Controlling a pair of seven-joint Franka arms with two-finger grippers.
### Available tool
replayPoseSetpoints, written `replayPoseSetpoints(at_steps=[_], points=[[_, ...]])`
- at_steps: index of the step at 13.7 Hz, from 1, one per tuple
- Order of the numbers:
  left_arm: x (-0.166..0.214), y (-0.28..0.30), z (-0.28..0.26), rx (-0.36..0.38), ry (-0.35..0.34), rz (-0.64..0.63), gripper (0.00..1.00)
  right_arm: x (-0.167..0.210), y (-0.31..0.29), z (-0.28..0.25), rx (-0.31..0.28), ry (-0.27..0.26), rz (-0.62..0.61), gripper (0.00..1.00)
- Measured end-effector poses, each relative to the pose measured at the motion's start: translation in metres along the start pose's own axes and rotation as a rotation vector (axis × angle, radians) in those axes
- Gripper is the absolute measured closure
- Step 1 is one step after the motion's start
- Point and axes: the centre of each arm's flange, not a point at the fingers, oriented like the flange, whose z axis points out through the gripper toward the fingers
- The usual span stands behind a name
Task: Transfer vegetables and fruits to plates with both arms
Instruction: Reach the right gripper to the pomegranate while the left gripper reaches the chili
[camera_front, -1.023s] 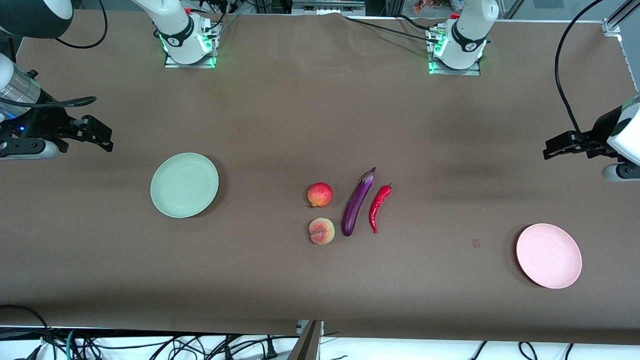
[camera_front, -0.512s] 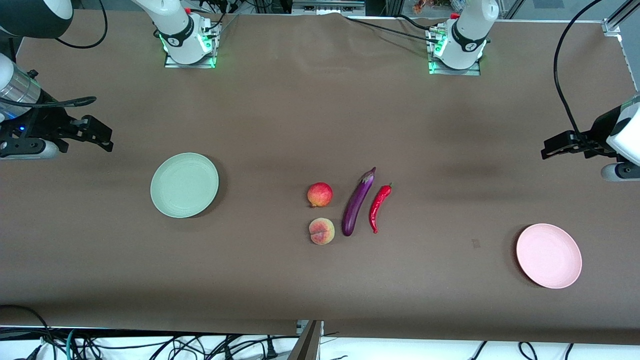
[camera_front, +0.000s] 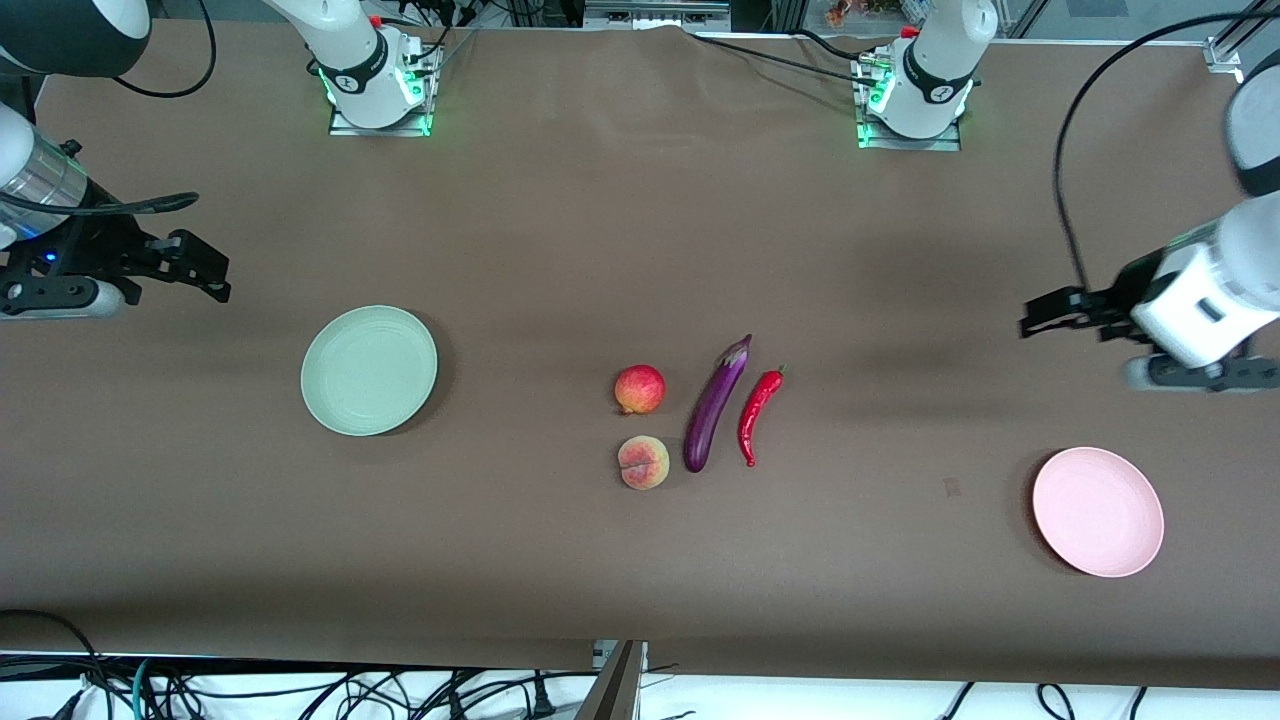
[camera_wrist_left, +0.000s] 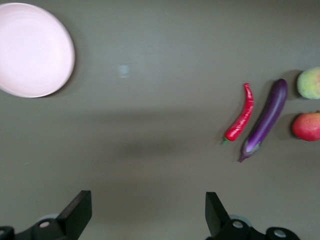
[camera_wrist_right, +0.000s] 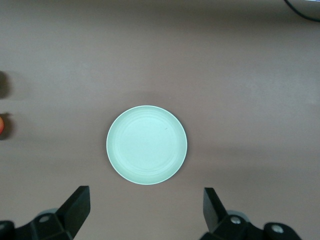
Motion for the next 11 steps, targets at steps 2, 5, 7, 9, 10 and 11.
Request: replayPoseSetpoints(at_steps=[2, 5, 7, 9, 10, 11], points=[[0.022, 0.038, 0.044, -0.003, 0.002, 0.046, 0.00, 0.004, -0.022, 0.013, -0.001, -0.021, -0.035, 0.00], [0.047, 0.070, 0.117, -0.006, -0.025, 0.082, 0.00, 0.010, -0.052, 0.043, -0.006, -0.069, -0.082, 0.00], [0.063, 0.089, 0.169, -0.027, -0.020, 0.096, 0.00, 0.016, -0.053, 0.074, -0.008, -0.123, -0.087, 0.00], [0.071, 0.112, 0.223, -0.044, -0.028, 0.113, 0.00, 0.023, -0.057, 0.112, 0.025, -0.186, -0.088, 0.00], [0.072, 0.122, 0.245, -0.044, -0.030, 0.124, 0.00, 0.025, -0.061, 0.122, 0.051, -0.201, -0.084, 0.00], [0.073, 0.132, 0.261, -0.043, -0.027, 0.137, 0.00, 0.025, -0.067, 0.126, 0.092, -0.210, -0.076, 0.00]])
